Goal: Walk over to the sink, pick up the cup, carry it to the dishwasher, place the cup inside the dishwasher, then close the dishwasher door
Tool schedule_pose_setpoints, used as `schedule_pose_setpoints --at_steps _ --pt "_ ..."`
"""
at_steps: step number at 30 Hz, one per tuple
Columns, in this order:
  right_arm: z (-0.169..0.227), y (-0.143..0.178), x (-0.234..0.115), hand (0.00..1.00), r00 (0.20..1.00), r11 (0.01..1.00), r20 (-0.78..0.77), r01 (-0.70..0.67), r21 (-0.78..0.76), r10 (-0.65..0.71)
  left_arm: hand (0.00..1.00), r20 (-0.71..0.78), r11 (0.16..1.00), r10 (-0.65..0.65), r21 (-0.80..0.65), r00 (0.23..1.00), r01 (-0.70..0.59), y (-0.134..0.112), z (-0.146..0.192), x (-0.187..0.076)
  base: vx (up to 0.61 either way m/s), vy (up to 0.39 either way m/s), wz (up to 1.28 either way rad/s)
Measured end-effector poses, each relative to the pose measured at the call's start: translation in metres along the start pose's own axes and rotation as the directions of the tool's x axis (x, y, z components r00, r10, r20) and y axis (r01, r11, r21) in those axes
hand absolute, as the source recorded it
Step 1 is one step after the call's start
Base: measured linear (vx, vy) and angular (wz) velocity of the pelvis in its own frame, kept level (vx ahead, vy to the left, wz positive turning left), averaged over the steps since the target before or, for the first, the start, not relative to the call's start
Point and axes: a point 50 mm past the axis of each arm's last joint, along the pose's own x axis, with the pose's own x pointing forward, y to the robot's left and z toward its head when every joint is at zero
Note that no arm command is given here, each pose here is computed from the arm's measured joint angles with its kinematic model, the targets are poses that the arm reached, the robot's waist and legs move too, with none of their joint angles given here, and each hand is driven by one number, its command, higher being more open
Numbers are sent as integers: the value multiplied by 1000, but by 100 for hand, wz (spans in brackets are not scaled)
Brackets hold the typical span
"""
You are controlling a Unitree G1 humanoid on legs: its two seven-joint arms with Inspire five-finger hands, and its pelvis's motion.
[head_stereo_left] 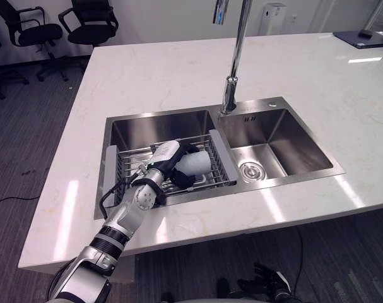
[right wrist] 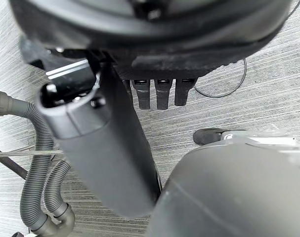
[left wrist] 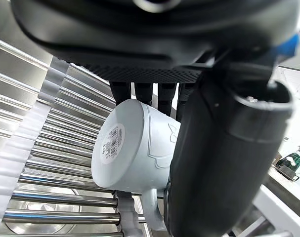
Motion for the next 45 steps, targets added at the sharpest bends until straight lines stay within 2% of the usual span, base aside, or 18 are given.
schedule_pose_setpoints --at_steps 7,12,15,19,26,35,41,45 --pt "0 0 0 90 1000 1000 3 4 2 -4 30 74 972 133 -205 988 -115 1 20 -24 0 0 0" --pt "0 -1 -1 90 1000 1000 2 7 3 -7 30 89 908 252 -367 963 -204 9 29 -45 0 0 0" --pt "-1 -2 -1 90 1000 1000 3 15 11 -15 30 103 854 327 -457 939 -247 16 39 -53 0 0 -3" --pt "2 -3 -1 90 1000 999 17 25 23 -26 30 121 741 446 -606 887 -289 27 53 -66 0 0 -1" --pt "2 -4 -2 90 999 998 25 39 54 -41 30 60 580 516 -759 855 -297 26 56 -83 -7 -1 -3" --pt "-3 -5 -5 90 998 996 21 58 74 -60 30 -36 499 532 -793 846 -348 19 46 -104 -19 2 -3" --pt "-9 -6 -8 90 997 994 7 70 80 -71 30 -44 486 525 -805 850 -342 15 47 -107 -11 5 -3" --pt "3 3 -3 90 998 996 43 46 81 -50 30 -41 469 513 -823 858 -320 11 49 -107 -41 20 -27"
